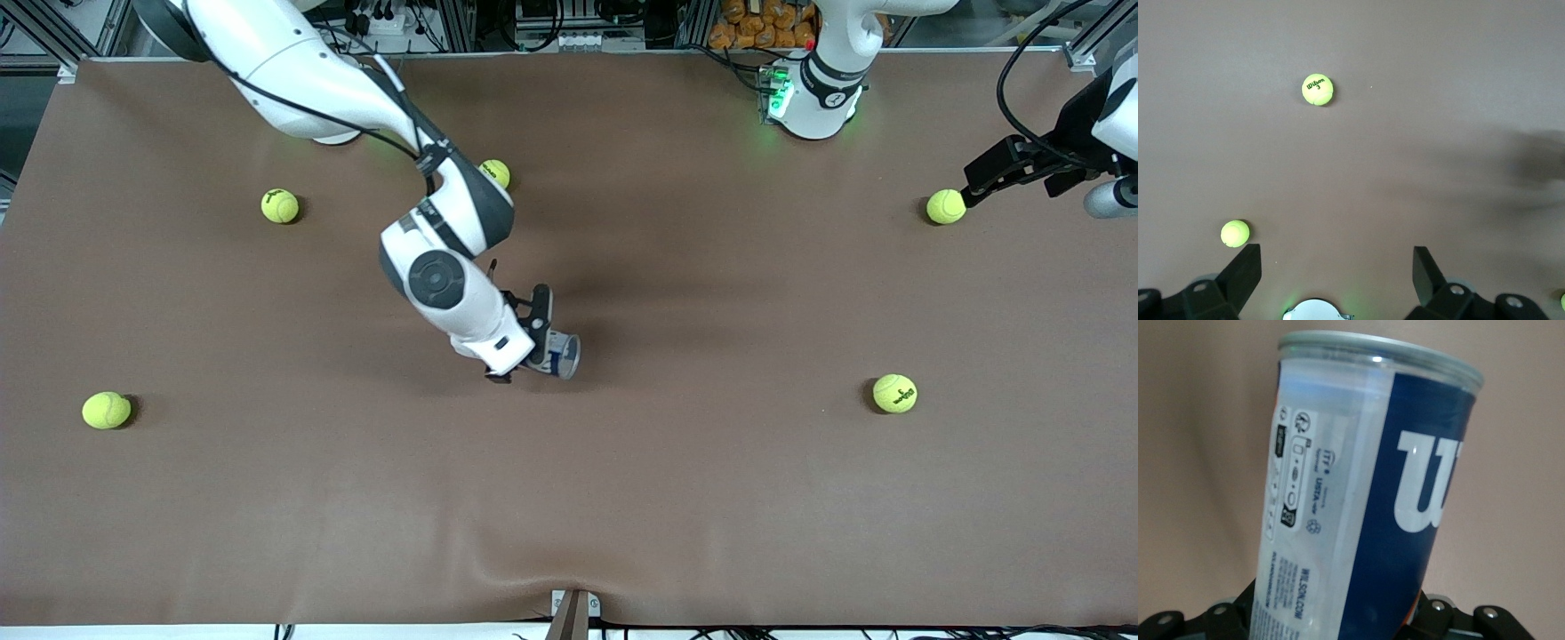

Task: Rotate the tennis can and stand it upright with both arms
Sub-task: 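Lift the can with the right gripper and carry it to mid-table, then set the can down lying with the right gripper while the left gripper reaches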

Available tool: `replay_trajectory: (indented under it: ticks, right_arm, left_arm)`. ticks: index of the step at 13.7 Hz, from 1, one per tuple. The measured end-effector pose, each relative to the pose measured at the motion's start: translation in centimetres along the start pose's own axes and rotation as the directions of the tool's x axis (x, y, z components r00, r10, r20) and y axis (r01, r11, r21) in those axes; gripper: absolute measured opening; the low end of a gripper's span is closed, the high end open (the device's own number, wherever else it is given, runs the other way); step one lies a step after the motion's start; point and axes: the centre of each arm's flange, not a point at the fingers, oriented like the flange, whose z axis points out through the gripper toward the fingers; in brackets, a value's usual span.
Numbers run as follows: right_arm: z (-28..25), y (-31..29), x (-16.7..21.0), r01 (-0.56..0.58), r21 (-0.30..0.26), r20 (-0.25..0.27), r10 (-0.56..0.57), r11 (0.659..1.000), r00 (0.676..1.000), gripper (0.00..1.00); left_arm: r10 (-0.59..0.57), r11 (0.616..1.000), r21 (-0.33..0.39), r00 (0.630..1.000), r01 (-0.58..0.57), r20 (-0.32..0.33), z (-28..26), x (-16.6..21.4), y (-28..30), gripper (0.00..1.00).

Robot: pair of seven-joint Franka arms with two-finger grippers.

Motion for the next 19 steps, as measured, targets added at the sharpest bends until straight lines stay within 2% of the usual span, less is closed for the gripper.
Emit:
replay_trajectory:
  ticks: [4, 7, 9, 12, 16, 19]
  right_arm:
    - [3.5, -2.9, 1.2, 0.147, -0.069, 0.031, -0.145, 0.987, 0.989, 0.78]
    - [5.3, -4.4, 1.5, 0.250, -0.088, 0.068, -0.244, 0.964, 0.967, 0.78]
    - [5.5, -5.1, 2.1, 0.279, -0.093, 0.080, -0.273, 0.956, 0.959, 0.78]
    - [5.8, -5.3, 2.1, 0.277, -0.086, 0.085, -0.270, 0.957, 0.959, 0.80]
    - [7.0, -5.3, 1.4, 0.162, -0.080, 0.087, -0.155, 0.984, 0.984, 0.85]
    - [8.0, -5.9, 1.7, 0.150, -0.070, 0.087, -0.144, 0.986, 0.986, 0.88]
  left_arm:
    - [0.000, 1.000, 0.000, 1.000, 0.000, 0.000, 0.0, 0.0, 0.0, 1.00]
    - [0.005, 1.000, 0.001, 1.000, -0.005, 0.003, 0.1, 0.0, 0.3, 1.00]
    - [0.011, 1.000, 0.002, 1.000, -0.011, 0.007, 0.4, 0.1, 0.6, 1.00]
    - [0.014, 1.000, 0.003, 1.000, -0.014, 0.010, 0.5, 0.1, 0.8, 1.00]
    - [0.029, 1.000, 0.007, 0.999, -0.029, 0.020, 1.1, 0.3, 1.7, 1.00]
    - [0.051, 0.999, 0.014, 0.998, -0.052, 0.043, 2.5, 0.9, 3.2, 1.00]
